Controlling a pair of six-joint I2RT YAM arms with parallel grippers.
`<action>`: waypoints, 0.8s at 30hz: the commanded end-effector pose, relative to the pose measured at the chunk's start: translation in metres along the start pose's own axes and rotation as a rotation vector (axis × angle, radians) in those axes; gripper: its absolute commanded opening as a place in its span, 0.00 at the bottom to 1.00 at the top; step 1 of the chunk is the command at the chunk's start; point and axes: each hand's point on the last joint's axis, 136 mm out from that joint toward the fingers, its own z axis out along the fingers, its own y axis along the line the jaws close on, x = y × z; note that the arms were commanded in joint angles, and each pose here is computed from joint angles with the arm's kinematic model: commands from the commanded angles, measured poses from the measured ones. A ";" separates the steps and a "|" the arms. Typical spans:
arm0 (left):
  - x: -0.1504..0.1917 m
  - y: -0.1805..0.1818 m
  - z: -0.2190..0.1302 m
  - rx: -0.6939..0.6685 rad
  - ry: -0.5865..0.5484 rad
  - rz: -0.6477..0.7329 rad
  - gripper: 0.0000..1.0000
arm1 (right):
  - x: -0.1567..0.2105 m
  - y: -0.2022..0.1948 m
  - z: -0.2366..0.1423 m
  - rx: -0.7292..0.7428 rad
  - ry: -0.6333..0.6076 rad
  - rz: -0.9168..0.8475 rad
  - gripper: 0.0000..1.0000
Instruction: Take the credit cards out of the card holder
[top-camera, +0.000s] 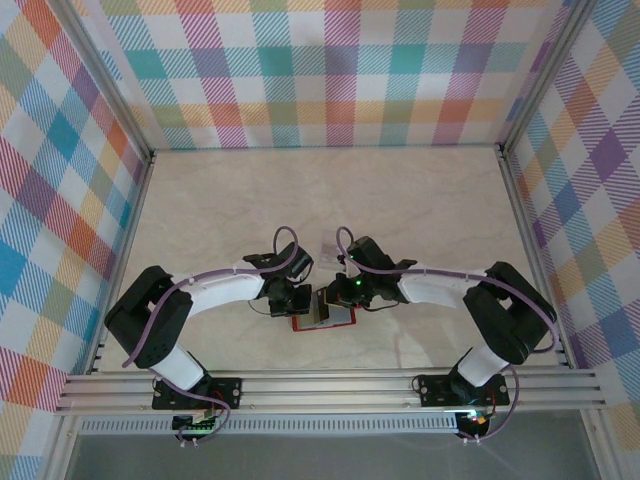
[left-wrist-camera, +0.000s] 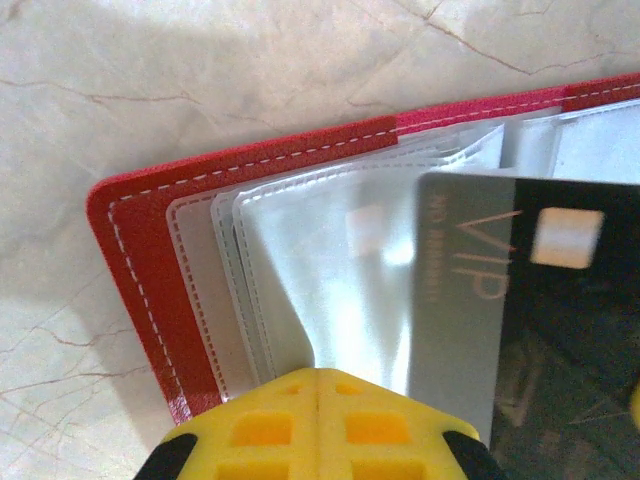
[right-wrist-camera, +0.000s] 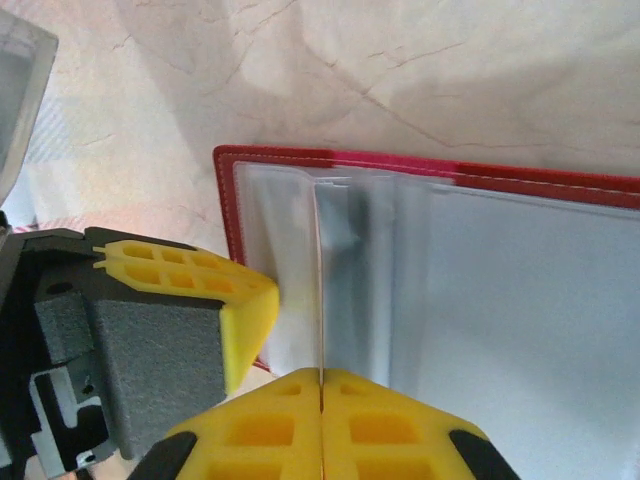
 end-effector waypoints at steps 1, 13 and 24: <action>0.012 0.018 0.001 -0.092 0.030 -0.001 0.00 | -0.003 -0.009 -0.015 0.081 -0.024 -0.034 0.08; -0.012 -0.013 -0.026 -0.023 -0.053 0.027 0.02 | -0.017 0.005 -0.058 0.151 -0.117 -0.145 0.06; -0.021 -0.013 -0.044 -0.036 -0.116 0.034 0.04 | -0.032 0.008 -0.086 0.233 -0.178 -0.233 0.06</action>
